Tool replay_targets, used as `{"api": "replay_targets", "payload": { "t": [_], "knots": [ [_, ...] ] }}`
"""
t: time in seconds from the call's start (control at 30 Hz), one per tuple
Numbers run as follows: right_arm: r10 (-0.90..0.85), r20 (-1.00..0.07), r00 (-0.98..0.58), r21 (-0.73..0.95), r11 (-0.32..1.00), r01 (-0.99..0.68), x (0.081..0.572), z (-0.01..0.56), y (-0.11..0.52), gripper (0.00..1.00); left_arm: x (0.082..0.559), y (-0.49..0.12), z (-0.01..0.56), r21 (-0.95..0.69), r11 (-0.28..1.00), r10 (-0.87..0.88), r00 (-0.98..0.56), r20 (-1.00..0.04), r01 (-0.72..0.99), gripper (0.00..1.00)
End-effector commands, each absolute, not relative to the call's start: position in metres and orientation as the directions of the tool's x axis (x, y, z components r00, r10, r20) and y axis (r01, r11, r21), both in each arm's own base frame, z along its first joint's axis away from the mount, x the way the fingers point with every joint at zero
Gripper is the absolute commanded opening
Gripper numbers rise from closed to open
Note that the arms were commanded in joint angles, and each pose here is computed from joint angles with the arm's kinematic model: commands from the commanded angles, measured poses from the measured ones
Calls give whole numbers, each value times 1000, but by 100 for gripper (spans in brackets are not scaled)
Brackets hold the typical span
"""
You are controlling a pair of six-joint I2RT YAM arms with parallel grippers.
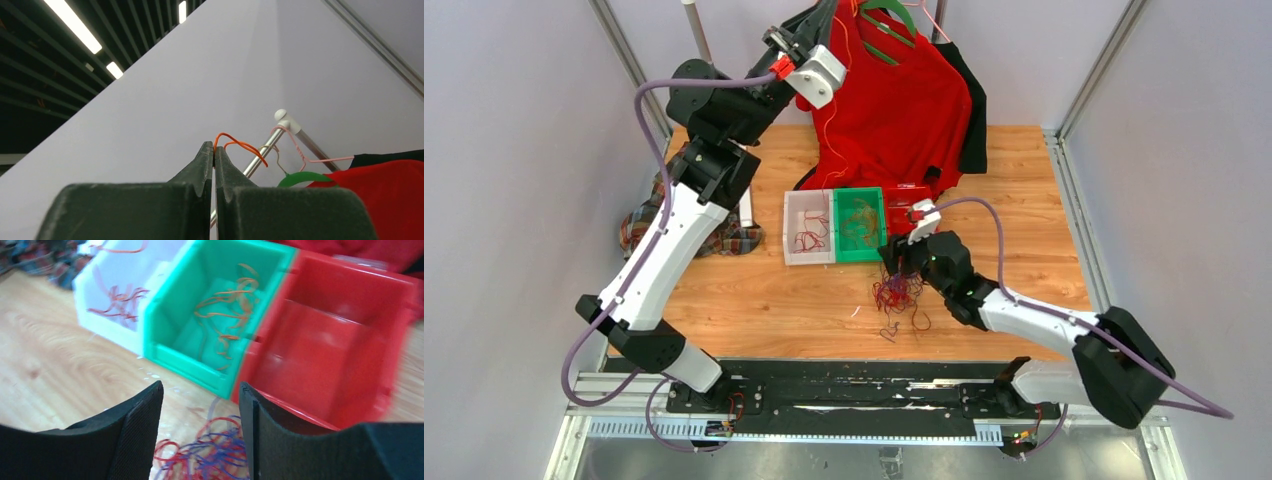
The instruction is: Untangle the cables
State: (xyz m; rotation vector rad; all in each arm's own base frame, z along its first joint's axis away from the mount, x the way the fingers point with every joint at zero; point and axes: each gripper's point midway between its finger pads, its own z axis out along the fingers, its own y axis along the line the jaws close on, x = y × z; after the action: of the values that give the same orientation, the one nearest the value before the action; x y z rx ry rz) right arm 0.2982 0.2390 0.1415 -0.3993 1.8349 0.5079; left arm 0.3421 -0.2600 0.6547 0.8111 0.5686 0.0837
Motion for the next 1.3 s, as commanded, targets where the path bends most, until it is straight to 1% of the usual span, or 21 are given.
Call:
{"api": "replay_targets", "payload": {
  "t": [0.0, 0.1, 0.23, 0.4, 0.53, 0.6, 0.67, 0.7, 0.73, 0.8, 0.83, 0.87, 1.0, 1.2, 1.27],
  "knots": [
    [-37, -984, -177, 107, 670, -735, 284, 175, 307, 58, 307, -236, 687, 711, 703, 322, 887, -331, 10, 1],
    [-51, -985, -163, 103, 585, -804, 282, 181, 343, 58, 302, -225, 694, 713, 701, 356, 877, -324, -22, 0],
    [-54, -987, -150, 98, 537, -838, 292, 182, 382, 58, 291, -214, 704, 719, 693, 384, 871, -307, -53, 1],
    [-6, -989, -148, 128, 462, -877, 304, 179, 426, 57, 275, -202, 714, 733, 676, 407, 867, -286, -75, 1],
    [-33, -985, -169, 135, 461, -877, 314, 157, 450, 57, 265, -193, 723, 737, 667, 431, 864, -259, -111, 1],
    [-49, -982, -182, 135, 493, -859, 323, 144, 454, 55, 260, -186, 730, 727, 673, 442, 861, -250, -134, 1],
    [-57, -980, -189, 128, 548, -827, 335, 133, 453, 50, 255, -178, 738, 716, 677, 463, 855, -236, -169, 1],
    [-57, -980, -189, 124, 568, -813, 340, 129, 452, 45, 251, -173, 743, 707, 682, 473, 851, -229, -189, 1],
    [-55, -981, -188, 121, 583, -804, 343, 128, 451, 38, 248, -167, 749, 696, 687, 483, 847, -222, -210, 1],
    [-73, -976, -203, 117, 612, -783, 349, 111, 448, 16, 239, -155, 761, 668, 699, 503, 839, -206, -255, 1],
    [-76, -976, -206, 115, 620, -776, 350, 107, 447, 10, 233, -148, 769, 649, 708, 510, 837, -198, -278, 1],
    [-76, -975, -206, 114, 627, -771, 351, 104, 446, 5, 225, -140, 778, 627, 718, 516, 836, -185, -304, 1],
    [-93, -971, -220, 111, 640, -760, 350, 95, 443, 5, 197, -123, 803, 570, 716, 548, 831, -100, -403, 1],
    [-116, -965, -235, 106, 648, -754, 346, 85, 440, 12, 161, -99, 836, 437, 740, 570, 822, -4, -511, 1],
    [-124, -963, -239, 104, 648, -755, 345, 83, 440, 16, 151, -94, 843, 389, 745, 576, 817, 32, -541, 1]
  ]
}}
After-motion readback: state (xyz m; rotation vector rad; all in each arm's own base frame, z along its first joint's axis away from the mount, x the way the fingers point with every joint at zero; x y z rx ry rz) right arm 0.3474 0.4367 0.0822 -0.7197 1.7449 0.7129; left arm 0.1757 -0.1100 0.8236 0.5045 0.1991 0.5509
